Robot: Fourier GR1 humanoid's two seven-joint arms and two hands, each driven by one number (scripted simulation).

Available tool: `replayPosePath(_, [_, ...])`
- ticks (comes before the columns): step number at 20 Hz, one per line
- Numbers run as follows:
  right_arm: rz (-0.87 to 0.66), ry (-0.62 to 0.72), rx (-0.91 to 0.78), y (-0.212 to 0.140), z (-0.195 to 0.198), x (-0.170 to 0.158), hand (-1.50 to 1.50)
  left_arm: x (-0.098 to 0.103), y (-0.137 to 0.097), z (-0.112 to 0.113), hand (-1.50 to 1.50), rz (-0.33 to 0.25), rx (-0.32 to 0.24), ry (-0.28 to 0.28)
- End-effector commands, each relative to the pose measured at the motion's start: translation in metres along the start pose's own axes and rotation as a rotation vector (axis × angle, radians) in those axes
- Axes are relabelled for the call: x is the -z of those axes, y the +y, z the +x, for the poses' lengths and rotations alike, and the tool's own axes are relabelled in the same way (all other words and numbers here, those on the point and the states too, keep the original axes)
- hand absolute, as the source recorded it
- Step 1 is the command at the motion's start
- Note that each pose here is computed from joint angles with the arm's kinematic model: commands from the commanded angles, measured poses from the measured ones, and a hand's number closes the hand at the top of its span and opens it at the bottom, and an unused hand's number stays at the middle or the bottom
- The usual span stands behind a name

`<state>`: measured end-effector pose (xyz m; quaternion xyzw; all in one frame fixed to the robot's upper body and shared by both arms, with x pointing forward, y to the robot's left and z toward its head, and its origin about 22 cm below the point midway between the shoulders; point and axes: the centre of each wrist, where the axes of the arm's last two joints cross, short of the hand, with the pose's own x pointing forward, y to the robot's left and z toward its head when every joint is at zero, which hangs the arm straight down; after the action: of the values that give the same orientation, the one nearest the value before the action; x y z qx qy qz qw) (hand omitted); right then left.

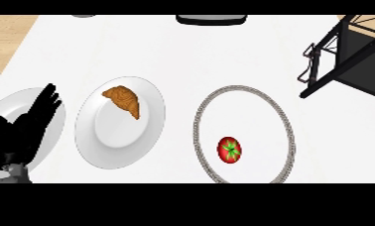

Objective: Pick the sweet potato from the placemat and place it in the tiered shelf

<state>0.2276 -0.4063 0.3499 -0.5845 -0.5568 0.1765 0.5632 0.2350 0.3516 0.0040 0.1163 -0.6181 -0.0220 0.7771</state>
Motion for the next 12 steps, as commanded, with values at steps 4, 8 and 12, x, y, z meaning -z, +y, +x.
replayPosePath(4, [0.005, 0.019, 0.002, 0.031, -0.012, 0.036, 1.50, 0.000, 0.005, -0.015, 0.00, -0.013, 0.003, -0.004])
replayPosePath(8, [0.012, 0.069, 0.078, 0.064, -0.041, 0.054, 1.50, -0.012, -0.015, -0.014, 0.00, -0.016, -0.007, -0.014])
replayPosePath(12, [0.047, 0.083, 0.015, 0.062, -0.044, 0.075, 1.50, 0.000, -0.011, -0.015, 0.00, 0.002, 0.008, -0.007])
